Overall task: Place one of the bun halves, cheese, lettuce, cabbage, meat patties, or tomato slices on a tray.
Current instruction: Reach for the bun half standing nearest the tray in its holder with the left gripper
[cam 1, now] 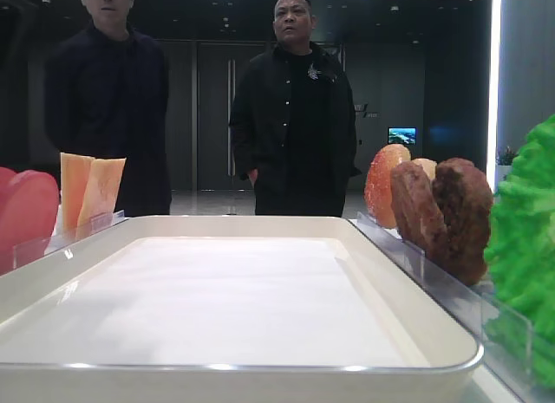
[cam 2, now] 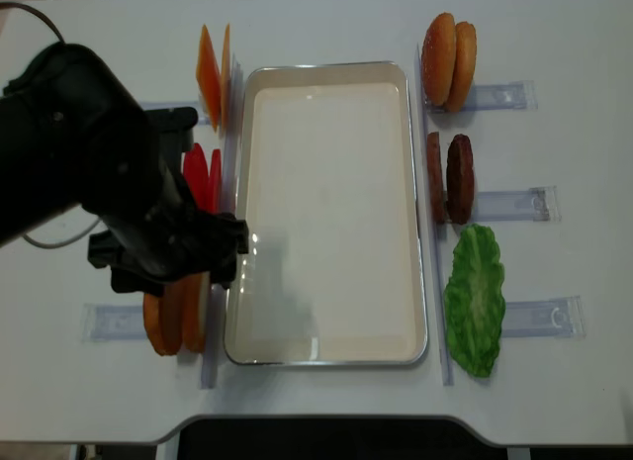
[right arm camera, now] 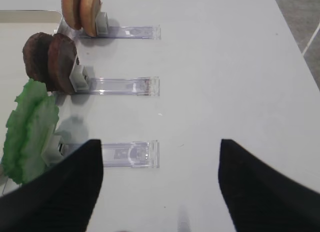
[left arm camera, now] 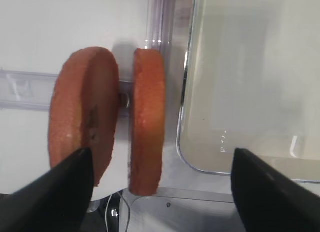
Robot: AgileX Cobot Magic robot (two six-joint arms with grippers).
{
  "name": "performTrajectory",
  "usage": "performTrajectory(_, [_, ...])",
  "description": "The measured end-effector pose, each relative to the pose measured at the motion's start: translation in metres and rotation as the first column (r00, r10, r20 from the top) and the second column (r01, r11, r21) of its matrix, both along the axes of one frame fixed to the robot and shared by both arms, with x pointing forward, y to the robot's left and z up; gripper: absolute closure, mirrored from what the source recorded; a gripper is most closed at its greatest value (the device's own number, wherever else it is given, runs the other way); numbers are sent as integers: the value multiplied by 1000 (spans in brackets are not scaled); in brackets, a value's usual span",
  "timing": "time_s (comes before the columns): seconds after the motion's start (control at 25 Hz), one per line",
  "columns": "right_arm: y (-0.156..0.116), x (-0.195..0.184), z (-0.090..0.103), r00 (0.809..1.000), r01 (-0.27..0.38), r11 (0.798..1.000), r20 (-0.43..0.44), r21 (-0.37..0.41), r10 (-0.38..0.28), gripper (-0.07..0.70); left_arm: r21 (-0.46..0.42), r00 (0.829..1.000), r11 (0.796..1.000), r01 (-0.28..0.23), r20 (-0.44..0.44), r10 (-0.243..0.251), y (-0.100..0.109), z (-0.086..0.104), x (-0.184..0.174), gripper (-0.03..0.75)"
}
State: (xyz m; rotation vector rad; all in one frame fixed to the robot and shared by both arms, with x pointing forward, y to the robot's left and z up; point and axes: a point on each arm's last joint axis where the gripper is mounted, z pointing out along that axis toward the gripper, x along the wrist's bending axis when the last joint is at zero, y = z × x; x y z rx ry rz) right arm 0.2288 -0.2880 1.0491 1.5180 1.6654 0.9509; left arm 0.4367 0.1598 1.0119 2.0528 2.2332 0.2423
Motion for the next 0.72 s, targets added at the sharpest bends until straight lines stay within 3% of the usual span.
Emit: performTrajectory(0.72, [0, 0, 0, 1000, 0, 1000, 0, 0, 0, 162, 27, 1000, 999, 19, -2, -19, -4, -9, 5, 63])
